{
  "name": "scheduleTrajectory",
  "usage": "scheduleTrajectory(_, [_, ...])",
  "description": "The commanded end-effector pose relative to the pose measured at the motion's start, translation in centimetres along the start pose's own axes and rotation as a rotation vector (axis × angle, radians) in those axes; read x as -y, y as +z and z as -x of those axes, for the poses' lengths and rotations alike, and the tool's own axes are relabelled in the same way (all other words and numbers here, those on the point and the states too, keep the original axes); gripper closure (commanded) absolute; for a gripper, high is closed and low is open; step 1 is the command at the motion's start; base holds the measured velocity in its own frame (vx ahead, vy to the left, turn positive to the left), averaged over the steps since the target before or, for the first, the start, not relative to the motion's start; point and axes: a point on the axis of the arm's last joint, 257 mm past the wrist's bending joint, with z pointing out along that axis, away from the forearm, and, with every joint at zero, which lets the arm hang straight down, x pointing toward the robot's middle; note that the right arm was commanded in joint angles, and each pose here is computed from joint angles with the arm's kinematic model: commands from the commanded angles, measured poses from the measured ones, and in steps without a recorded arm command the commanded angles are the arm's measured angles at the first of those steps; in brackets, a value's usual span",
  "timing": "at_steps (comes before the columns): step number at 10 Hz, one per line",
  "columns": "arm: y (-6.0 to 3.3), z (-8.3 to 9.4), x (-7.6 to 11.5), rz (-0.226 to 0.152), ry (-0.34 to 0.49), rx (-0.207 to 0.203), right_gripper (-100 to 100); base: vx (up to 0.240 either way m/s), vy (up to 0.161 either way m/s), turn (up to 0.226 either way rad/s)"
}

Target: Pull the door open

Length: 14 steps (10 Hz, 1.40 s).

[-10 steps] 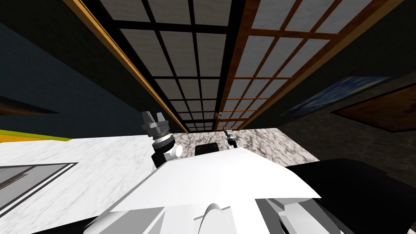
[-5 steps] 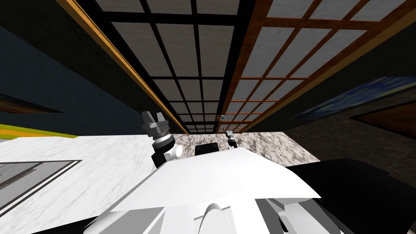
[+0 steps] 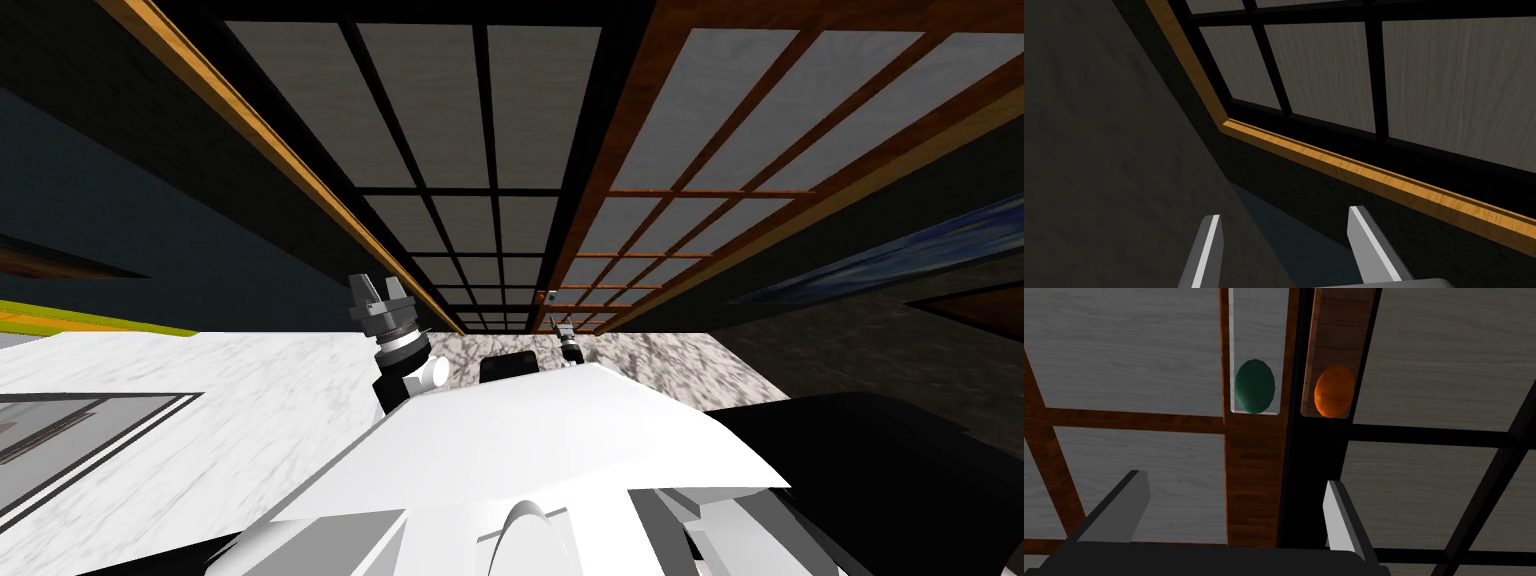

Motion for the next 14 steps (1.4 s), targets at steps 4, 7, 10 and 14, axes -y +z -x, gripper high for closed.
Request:
scheduleTrajectory(4, [-2.49,-2.3,3.0,-0.06,-0.021,-0.066,-100,-0.152,0.003,-0.022])
scheduleTrajectory(7, [-4.7,-4.0,5.8,-0.119,-0.04,-0.119,-100,-0.148,-0.009,-0.007])
scheduleTrajectory(10, [-7.25,-5.6,8.9,-0.189,-0.061,-0.176,-100,-0.181,-0.02,0.007])
scheduleTrajectory(14, [-10.82,-7.4,13.2,-0.291,-0.087,-0.247,-100,-0.161,-0.034,0.031])
